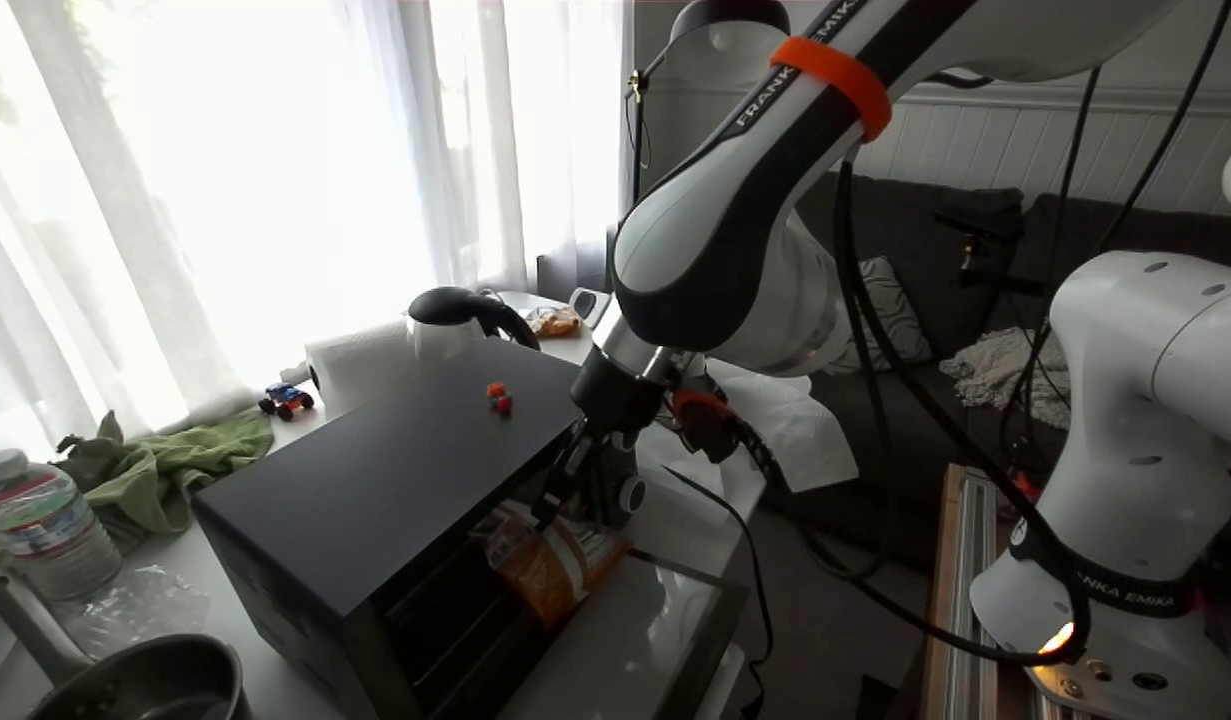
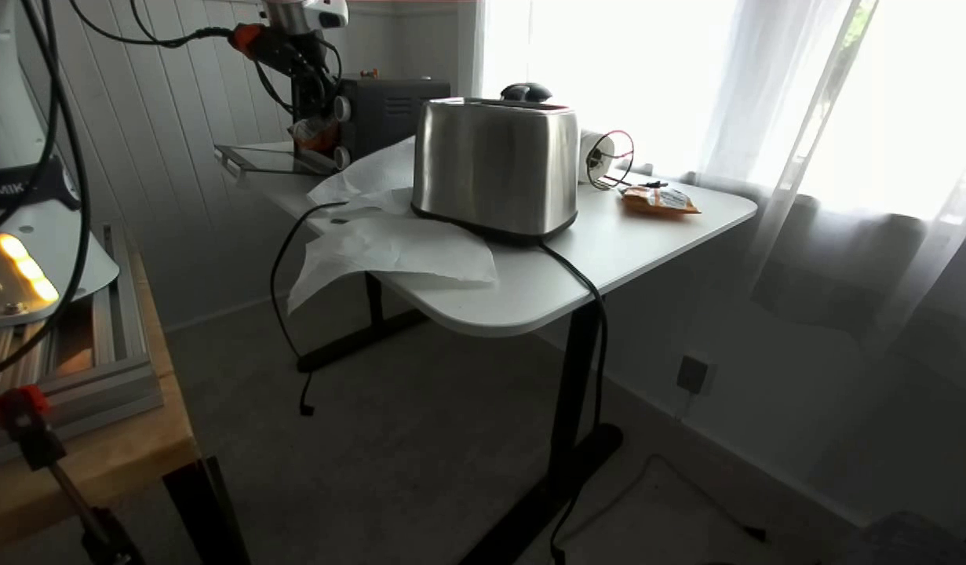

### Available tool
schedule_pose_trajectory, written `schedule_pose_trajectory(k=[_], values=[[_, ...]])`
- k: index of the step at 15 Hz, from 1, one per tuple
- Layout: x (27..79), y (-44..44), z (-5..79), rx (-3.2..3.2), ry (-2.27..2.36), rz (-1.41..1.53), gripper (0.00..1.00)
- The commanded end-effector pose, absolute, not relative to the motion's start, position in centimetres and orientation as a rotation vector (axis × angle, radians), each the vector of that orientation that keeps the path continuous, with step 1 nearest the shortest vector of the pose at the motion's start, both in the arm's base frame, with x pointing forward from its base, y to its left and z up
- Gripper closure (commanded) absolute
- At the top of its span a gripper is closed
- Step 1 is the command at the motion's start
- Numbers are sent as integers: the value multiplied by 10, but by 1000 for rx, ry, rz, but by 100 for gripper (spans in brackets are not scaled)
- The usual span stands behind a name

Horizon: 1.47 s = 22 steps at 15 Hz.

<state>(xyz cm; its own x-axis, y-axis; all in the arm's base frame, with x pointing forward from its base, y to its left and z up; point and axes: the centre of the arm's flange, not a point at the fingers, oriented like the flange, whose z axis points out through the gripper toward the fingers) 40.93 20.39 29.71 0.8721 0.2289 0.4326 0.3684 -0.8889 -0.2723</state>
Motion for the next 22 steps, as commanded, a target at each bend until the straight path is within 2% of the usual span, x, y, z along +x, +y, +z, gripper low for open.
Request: schedule_pose_trajectory(k=[1,4,5,6,8,16,18,22], values=[[422,207,285,-2686,-420,-607,100],[422,207,284,-2687,-391,-611,100],[422,206,284,-2686,-388,-608,74],[421,206,285,-2684,-393,-608,73],[418,205,287,-2683,-410,-611,61],[398,209,296,-2711,-618,-549,5],[396,209,297,-2722,-646,-548,0],[392,215,302,-2710,-734,-544,0]])
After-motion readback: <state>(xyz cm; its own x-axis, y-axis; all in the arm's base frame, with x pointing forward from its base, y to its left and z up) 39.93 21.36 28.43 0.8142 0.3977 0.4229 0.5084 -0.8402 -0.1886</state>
